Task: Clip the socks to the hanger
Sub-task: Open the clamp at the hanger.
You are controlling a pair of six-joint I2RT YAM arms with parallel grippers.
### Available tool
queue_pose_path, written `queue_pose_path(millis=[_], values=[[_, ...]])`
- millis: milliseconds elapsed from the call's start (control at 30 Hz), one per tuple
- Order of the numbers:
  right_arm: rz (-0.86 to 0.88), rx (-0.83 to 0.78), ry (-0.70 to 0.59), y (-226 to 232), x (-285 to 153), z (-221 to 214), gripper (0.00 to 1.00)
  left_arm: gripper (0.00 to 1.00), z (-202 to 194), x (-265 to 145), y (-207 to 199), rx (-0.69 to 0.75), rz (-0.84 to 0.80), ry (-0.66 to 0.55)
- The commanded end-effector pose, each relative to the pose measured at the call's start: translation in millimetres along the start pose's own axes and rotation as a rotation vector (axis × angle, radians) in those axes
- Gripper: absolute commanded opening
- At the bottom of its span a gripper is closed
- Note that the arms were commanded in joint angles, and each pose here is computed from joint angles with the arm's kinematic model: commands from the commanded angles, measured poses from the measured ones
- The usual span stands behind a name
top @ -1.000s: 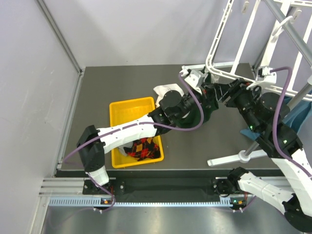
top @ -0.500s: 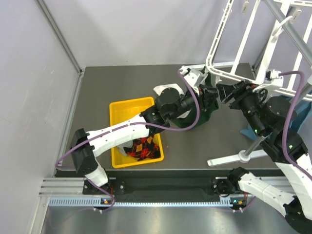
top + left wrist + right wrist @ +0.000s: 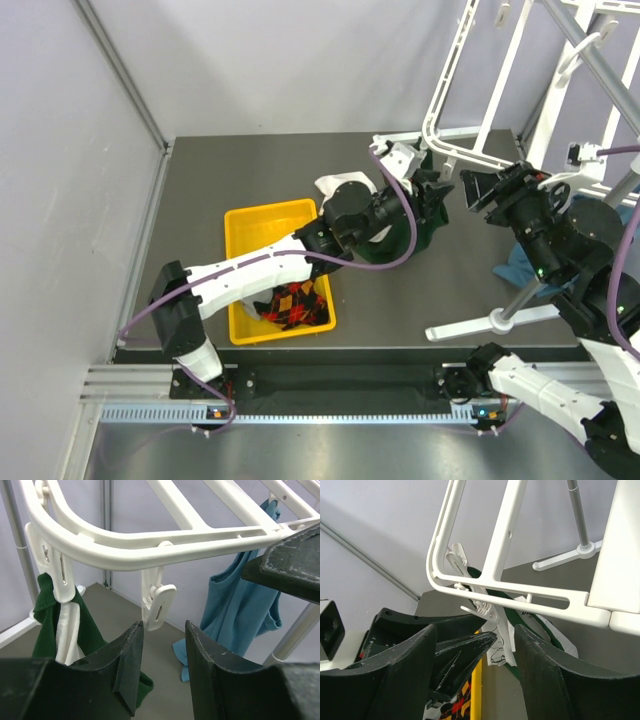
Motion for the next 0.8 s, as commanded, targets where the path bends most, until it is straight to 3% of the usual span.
queue_pose_path(millis=[0, 267, 400, 633, 733, 767], values=[[-0.015, -0.011, -0.033, -0.4, -0.6, 11.1, 0.63, 0.44, 12.8, 16.7, -1.5, 0.057, -0.007, -0.085], [0.046, -0.031, -0.017, 8.2, 9.6, -0.5, 0.63, 0.43, 12.6, 31.9, 4.5, 0.070, 0.036, -0.118], [0.049, -0.043, -0.011, 9.2, 17.1, -6.0, 0.63, 0.36, 15.7, 27.7, 5.0, 0.055, 0.038, -0.145], [0.067, -0.043, 0.004, 12.8, 26.8, -15.9, 0.63, 0.19, 26.9, 20.5, 0.4, 0.038, 0.009, -0.184], [0.078, -0.037, 0.010, 15.5, 27.8, -16.3, 0.62, 0.10, 29.9, 18.4, -2.1, 0.038, -0.005, -0.182], [0.077, -0.030, 0.008, 15.4, 26.8, -15.7, 0.62, 0.03, 29.0, 18.0, -2.0, 0.033, -0.008, -0.179]])
Point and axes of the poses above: each gripper's point midway between its finger pads, its own x axis out along the fingers, its own y axis along the line the jaws close on, z = x × y, the point moved 3 cm from there along -x, back along the fingers, and after that the axes turned 2 degrees about -x, right-handed, at the moved point
